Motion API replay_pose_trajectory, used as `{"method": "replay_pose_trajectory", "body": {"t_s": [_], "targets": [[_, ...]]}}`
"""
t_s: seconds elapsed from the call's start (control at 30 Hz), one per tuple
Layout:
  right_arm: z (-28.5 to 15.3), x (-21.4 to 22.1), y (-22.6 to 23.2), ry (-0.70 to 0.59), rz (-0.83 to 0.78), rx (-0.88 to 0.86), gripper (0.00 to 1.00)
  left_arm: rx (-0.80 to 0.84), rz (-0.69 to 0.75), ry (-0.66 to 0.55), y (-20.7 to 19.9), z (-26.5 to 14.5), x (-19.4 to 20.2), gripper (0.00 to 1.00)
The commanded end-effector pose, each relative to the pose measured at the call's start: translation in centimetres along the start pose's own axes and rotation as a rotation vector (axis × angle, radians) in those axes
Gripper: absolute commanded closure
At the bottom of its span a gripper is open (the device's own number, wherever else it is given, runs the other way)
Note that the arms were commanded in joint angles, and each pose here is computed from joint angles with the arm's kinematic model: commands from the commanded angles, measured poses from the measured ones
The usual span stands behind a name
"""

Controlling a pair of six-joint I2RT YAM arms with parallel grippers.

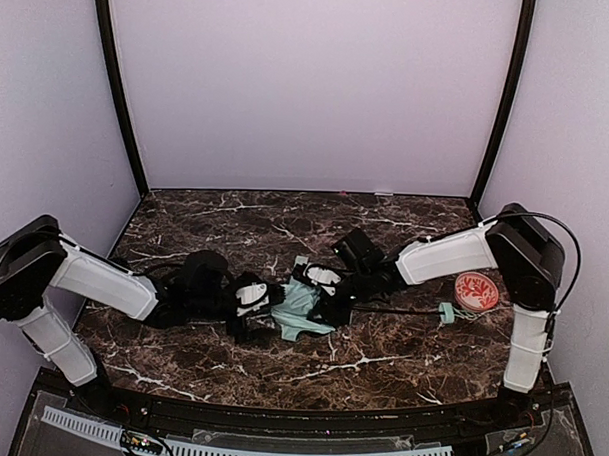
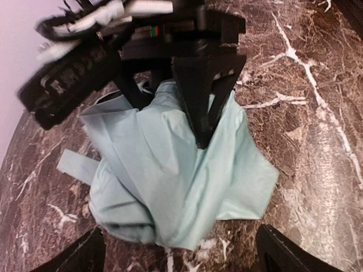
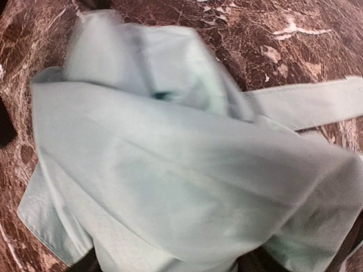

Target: Put away the umbrella

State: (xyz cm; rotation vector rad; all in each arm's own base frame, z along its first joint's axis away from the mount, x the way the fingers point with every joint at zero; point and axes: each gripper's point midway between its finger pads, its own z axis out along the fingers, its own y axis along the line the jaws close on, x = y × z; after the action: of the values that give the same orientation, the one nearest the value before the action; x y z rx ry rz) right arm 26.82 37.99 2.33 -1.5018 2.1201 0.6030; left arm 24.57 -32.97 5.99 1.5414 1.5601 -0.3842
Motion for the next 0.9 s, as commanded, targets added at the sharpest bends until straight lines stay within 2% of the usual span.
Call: {"method": "replay_pose_trajectory", "body": {"t_s": [0.0, 0.07, 0.17, 0.33, 0.37, 0.43, 0.5, 0.57, 0.63, 0.73, 0.87], "targets": [[1.2, 7.7, -2.2, 0.286, 0.077, 0.119, 0.58, -0.007, -0.087, -0.045, 0.2, -3.6, -2.0, 0.05], [0.6, 5.9, -2.1, 0.24, 0.085, 0.103, 0.75, -0.035, -0.135, -0.056, 0.9, -4.5, -2.7, 0.06], [-1.4, 1.3, -2.1, 0.117, 0.087, 0.086, 0.9, -0.082, -0.23, -0.101, 1.8, -5.4, -3.5, 0.12], [-6.5, -5.6, -2.1, -0.082, 0.066, 0.065, 0.99, -0.107, -0.42, -0.227, 3.4, -7.0, -4.9, 0.38], [-7.8, -6.8, -2.1, -0.12, 0.061, 0.059, 1.0, -0.104, -0.443, -0.251, 3.8, -7.3, -5.3, 0.39], [-10.6, -9.0, -2.1, -0.206, 0.045, 0.048, 1.0, -0.094, -0.467, -0.288, 4.5, -7.6, -6.3, 0.37], [-13.0, -10.6, -2.1, -0.275, 0.026, 0.055, 1.0, -0.076, -0.479, -0.307, 5.1, -7.4, -7.2, 0.25], [-15.0, -12.2, -1.8, -0.337, 0.0, 0.067, 1.0, -0.01, -0.486, -0.333, 5.0, -6.7, -8.7, 0.18], [-16.8, -13.6, -1.5, -0.395, -0.02, 0.079, 1.0, 0.038, -0.482, -0.361, 5.1, -6.2, -9.9, 0.15], [-17.9, -14.6, -1.6, -0.423, -0.032, 0.094, 1.0, -0.011, -0.478, -0.405, 6.5, -5.9, -10.7, 0.12], [-20.4, -15.6, -1.4, -0.47, -0.05, 0.139, 1.0, 0.021, -0.389, -0.502, 6.9, -6.4, -13.3, 0.07]]}}
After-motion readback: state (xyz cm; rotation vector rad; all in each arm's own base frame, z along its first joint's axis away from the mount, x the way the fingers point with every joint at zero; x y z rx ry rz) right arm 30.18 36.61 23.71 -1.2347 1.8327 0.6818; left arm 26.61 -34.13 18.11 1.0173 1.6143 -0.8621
